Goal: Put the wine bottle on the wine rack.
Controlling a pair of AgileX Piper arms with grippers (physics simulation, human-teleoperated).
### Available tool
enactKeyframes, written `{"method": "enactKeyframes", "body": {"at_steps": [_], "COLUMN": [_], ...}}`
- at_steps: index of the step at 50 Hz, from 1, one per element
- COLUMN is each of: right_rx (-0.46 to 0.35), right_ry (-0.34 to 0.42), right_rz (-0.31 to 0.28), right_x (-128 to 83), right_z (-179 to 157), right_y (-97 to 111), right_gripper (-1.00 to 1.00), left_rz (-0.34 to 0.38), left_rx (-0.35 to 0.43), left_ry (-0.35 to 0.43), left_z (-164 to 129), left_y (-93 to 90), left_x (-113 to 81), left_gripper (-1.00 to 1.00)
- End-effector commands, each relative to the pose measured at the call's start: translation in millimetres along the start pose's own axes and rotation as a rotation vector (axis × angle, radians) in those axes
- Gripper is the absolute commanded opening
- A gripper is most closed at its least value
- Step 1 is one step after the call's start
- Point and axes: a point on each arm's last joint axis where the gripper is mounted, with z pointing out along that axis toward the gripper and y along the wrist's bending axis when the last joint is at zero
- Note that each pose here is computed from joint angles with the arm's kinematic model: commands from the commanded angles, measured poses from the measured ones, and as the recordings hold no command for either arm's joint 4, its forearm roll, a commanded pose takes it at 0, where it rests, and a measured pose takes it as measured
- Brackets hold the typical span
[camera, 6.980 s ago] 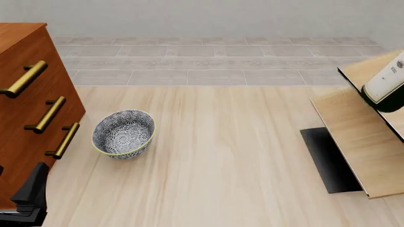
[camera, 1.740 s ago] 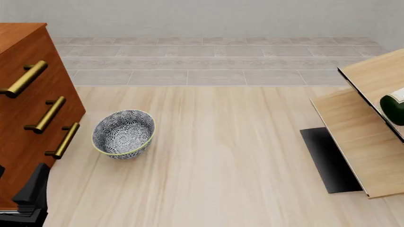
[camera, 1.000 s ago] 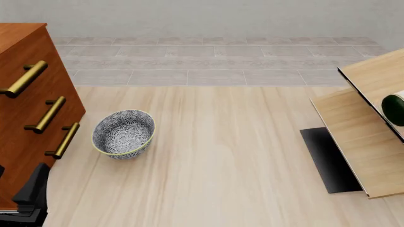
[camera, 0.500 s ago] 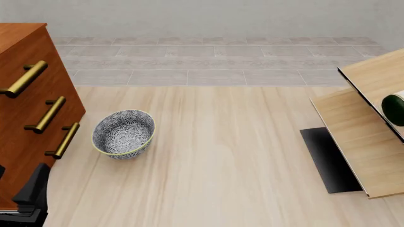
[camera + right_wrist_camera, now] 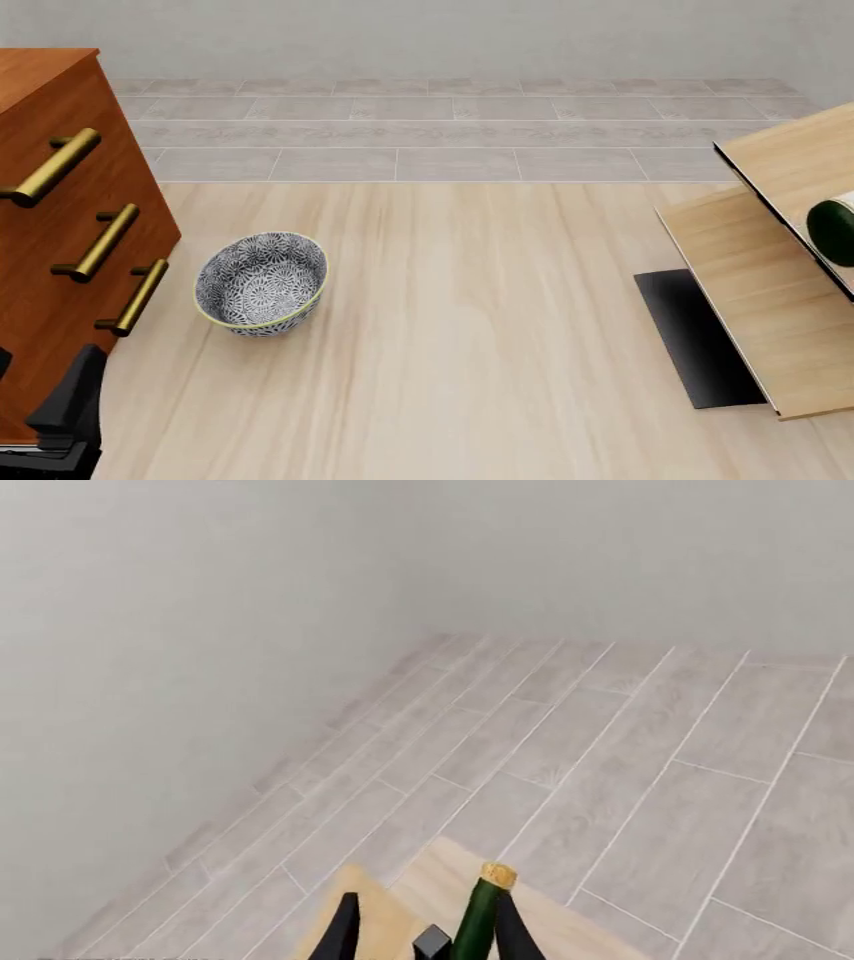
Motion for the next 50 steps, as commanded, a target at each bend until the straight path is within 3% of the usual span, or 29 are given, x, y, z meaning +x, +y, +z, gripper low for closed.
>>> {"method": "enactKeyframes", "body": {"at_steps": [1, 27, 34, 50], "right_rx": [-0.034, -0.171, -0.236, -0.279], "right_ry": [-0.015, -0.029, -0.021, -0.02], "right_rz": [-0.016, -0.125, -0.19, -0.235], "right_x": [-5.4, -9.6, -6.9, 2.5], "right_z": [-19.4, -69.4, -84.7, -109.3], "right_y": [9.0, 36.6, 46.6, 43.9], "right_gripper": [1.0, 1.0, 1.0, 1.0], "left_rz": [0.001, 0.005, 0.004, 0.029], "left_rx": [0.002, 0.001, -0.003, -0.008], "left_ry": [-0.006, -0.012, -0.013, -0.02], "left_z": [0.0, 0.0, 0.0, -0.4], "left_y": [-0.1, -0.1, 0.2, 0.5], "left_x": [-0.5, -1.2, -1.2, -5.9], "left_gripper": [1.0, 1.0, 1.0, 1.0]}}
